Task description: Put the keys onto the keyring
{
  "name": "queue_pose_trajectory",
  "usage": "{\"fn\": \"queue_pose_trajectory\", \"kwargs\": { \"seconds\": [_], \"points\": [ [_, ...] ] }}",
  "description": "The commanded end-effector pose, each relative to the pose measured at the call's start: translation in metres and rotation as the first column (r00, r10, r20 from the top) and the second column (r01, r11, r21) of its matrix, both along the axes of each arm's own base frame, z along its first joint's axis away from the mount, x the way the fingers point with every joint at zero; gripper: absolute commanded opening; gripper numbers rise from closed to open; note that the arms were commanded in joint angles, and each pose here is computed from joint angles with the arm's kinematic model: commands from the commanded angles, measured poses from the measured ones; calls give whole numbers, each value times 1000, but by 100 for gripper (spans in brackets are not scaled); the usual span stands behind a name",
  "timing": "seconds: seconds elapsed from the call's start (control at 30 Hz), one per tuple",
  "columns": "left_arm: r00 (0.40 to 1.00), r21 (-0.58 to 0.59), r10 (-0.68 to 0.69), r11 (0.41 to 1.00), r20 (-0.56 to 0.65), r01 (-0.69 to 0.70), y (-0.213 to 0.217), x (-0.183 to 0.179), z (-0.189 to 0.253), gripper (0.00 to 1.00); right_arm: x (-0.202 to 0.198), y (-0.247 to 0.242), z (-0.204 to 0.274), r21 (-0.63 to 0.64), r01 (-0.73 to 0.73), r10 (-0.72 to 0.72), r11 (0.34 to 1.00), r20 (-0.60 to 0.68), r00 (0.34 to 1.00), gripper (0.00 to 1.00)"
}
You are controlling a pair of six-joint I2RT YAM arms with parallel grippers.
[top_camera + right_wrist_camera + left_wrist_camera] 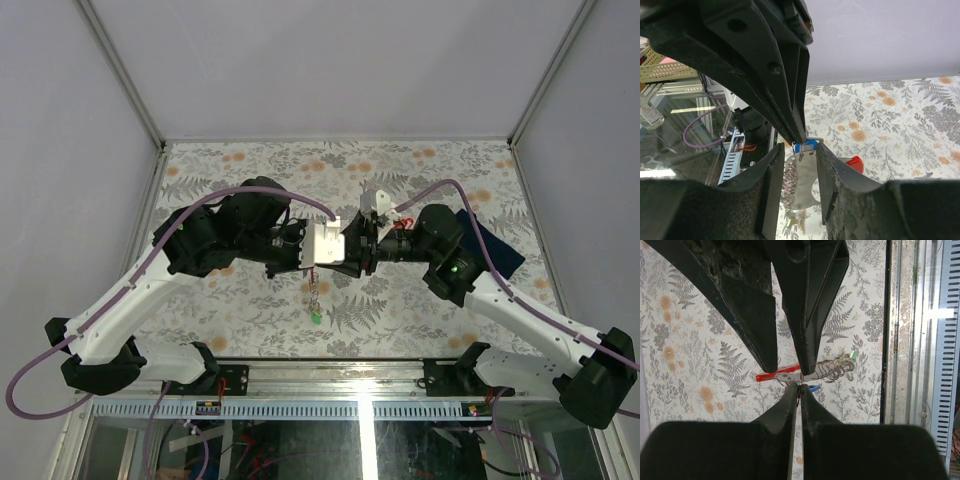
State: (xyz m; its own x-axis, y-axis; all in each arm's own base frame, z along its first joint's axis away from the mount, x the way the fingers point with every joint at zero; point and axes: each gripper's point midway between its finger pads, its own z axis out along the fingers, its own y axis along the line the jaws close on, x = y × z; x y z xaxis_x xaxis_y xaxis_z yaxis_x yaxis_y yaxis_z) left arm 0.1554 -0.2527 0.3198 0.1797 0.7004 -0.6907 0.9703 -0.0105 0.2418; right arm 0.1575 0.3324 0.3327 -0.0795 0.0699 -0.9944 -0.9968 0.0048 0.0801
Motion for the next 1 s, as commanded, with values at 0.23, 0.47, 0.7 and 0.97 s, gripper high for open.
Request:
{"fn": "queue_pose_trajectory", "kwargs": {
  "seconds": [0.23,0.47,0.7,0.97],
  "points": [
    [999,-40,-1,999,42,3,-3,1,18,0,-2,11,-1,9,-33,33,999,28,999,34],
    [999,-41,3,999,43,-1,-4,2,18,0,-6,18,-4,-3,-59,60,998,30,998,30],
    [999,-40,6,999,40,-4,-3,1,17,0,-9,18,1,3,-59,59,998,50,997,1],
    [997,-156,29,988,78,-17,-5,-2,32,28,-11,-1,13,1,8,-8,1000,164,986,0]
  ]
}}
